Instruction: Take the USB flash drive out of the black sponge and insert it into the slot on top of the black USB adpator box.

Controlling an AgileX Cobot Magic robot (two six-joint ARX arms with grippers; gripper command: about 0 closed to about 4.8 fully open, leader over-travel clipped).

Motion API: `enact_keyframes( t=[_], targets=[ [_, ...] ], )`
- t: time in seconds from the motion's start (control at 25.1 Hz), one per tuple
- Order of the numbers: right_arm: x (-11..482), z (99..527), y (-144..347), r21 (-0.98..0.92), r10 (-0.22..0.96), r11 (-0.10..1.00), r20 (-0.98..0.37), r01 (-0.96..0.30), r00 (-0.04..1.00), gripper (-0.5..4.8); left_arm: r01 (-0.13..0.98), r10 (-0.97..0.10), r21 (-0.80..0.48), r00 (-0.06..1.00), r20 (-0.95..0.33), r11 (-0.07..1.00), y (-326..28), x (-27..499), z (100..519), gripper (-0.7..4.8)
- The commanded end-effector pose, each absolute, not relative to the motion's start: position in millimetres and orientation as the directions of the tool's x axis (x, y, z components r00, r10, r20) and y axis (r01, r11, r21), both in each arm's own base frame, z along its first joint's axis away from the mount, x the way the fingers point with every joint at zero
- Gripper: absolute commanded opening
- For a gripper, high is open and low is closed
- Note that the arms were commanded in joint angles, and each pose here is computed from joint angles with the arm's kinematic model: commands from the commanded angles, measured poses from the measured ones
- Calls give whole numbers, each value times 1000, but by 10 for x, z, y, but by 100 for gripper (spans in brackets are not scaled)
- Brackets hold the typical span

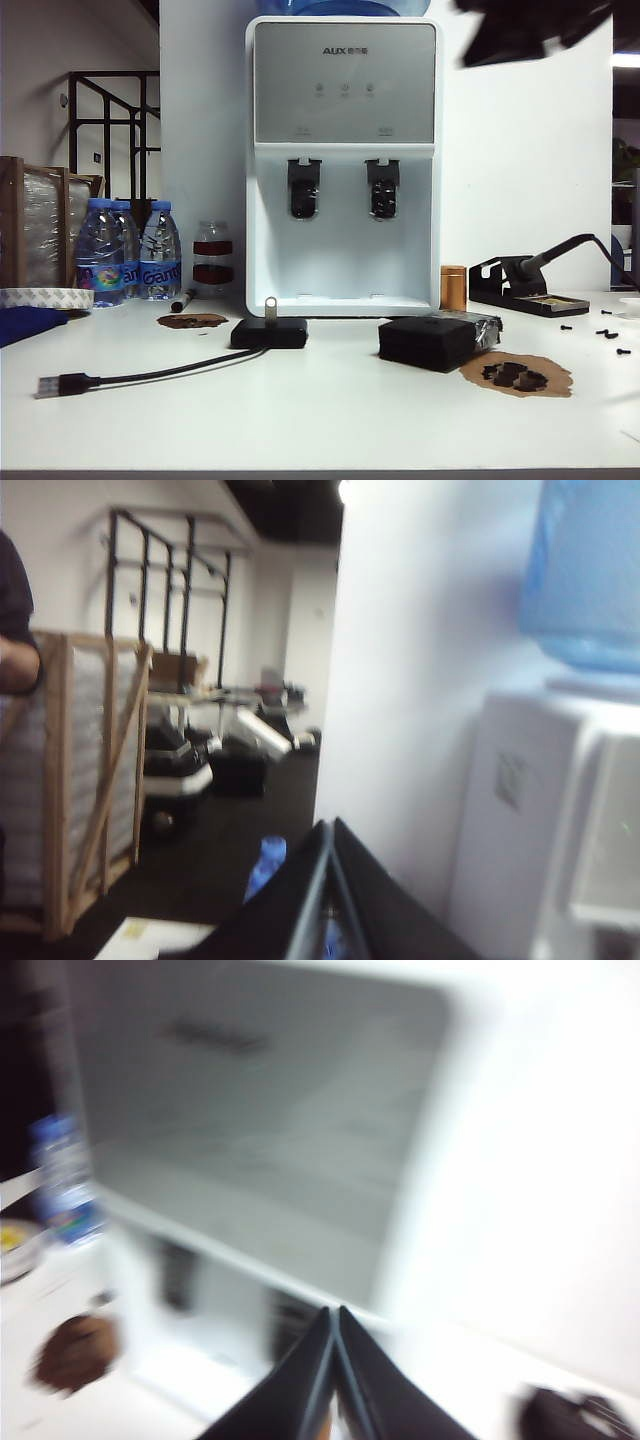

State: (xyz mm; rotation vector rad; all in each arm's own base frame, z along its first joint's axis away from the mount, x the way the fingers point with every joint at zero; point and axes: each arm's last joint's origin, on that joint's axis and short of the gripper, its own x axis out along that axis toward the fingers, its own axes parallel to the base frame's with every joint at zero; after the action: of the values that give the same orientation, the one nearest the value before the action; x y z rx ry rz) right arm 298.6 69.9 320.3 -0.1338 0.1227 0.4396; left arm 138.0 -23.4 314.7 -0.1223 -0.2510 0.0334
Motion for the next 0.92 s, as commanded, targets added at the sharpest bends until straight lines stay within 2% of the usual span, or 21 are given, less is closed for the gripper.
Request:
enact_keyframes(
  t=[0.04,0.16,0.36,0.56,0.68,0.84,0.92],
  targets=[
    [2767,3358,423,-80,308,946,-77,-314,948,-3,33,-9,-105,976,216,994,-175,1046,3140,-4],
    [2468,3520,263,-103,241,965,-7,-240,971,-3,78,-59,-86,977,203,993,-105,672,3070,-4],
    [2022,3504,198,-114,171,980,41,-166,984,-3,55,-50,-52,994,94,997,-55,467,2889,-4],
    [1373,3042,146,-60,183,982,69,-179,981,-3,-52,53,-20,998,40,998,-27,476,2800,-4],
    [1066,2800,121,-58,188,981,57,-185,980,-3,-52,52,-5,998,30,999,-28,480,2786,-4],
    [741,2556,92,-64,181,983,118,-175,976,-3,-46,46,26,999,24,999,-37,511,2742,-4],
    [668,2485,86,-46,183,983,151,-178,971,-3,-48,46,90,999,28,995,-54,586,2643,-4]
  ],
)
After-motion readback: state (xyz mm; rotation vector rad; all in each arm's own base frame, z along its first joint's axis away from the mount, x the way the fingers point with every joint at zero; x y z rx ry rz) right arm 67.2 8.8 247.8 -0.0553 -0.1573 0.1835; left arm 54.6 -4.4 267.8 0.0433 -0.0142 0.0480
